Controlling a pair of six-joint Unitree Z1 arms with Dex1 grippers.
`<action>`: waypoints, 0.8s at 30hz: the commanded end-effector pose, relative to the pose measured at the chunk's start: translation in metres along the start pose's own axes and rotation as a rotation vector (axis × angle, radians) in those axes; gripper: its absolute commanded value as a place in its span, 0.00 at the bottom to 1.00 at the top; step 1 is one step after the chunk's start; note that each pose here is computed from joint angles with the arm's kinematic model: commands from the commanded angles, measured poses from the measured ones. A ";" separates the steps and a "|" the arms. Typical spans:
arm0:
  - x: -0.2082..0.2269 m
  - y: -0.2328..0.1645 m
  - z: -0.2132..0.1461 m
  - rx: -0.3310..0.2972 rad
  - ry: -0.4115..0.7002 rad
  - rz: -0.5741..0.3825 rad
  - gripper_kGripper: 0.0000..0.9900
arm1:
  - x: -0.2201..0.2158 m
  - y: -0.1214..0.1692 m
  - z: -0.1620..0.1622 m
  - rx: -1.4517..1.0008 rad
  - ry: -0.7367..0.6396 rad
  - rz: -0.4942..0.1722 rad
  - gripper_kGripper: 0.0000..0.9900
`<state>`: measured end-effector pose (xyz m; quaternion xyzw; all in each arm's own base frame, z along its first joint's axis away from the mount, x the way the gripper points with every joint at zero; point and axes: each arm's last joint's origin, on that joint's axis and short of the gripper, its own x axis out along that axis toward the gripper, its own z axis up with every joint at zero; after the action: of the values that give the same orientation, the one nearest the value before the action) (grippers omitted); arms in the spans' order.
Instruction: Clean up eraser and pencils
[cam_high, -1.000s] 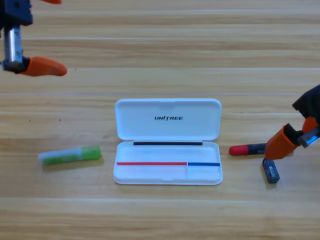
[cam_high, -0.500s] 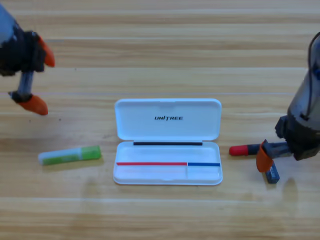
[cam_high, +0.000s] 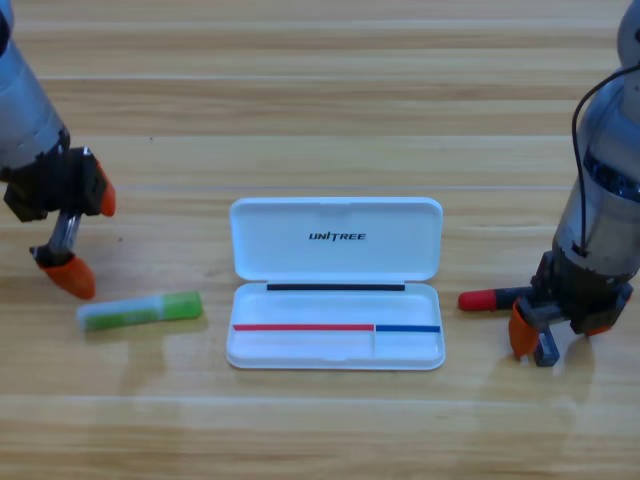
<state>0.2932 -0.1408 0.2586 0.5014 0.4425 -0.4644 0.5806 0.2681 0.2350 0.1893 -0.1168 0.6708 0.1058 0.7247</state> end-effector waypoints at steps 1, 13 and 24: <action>0.027 -0.002 -0.007 -0.044 0.041 -0.096 0.99 | 0.034 -0.003 0.011 0.029 0.061 -0.030 0.61; 0.037 -0.005 -0.008 -0.086 0.060 -0.128 0.99 | 0.026 -0.002 0.006 0.008 0.078 0.023 0.00; 0.059 -0.007 -0.005 -0.104 0.053 -0.140 0.99 | -0.071 0.010 -0.015 -0.470 0.024 0.119 0.00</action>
<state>0.2929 -0.1415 0.2272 0.4643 0.4911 -0.4637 0.5729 0.2639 0.2357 0.2053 -0.1939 0.6895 0.2117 0.6650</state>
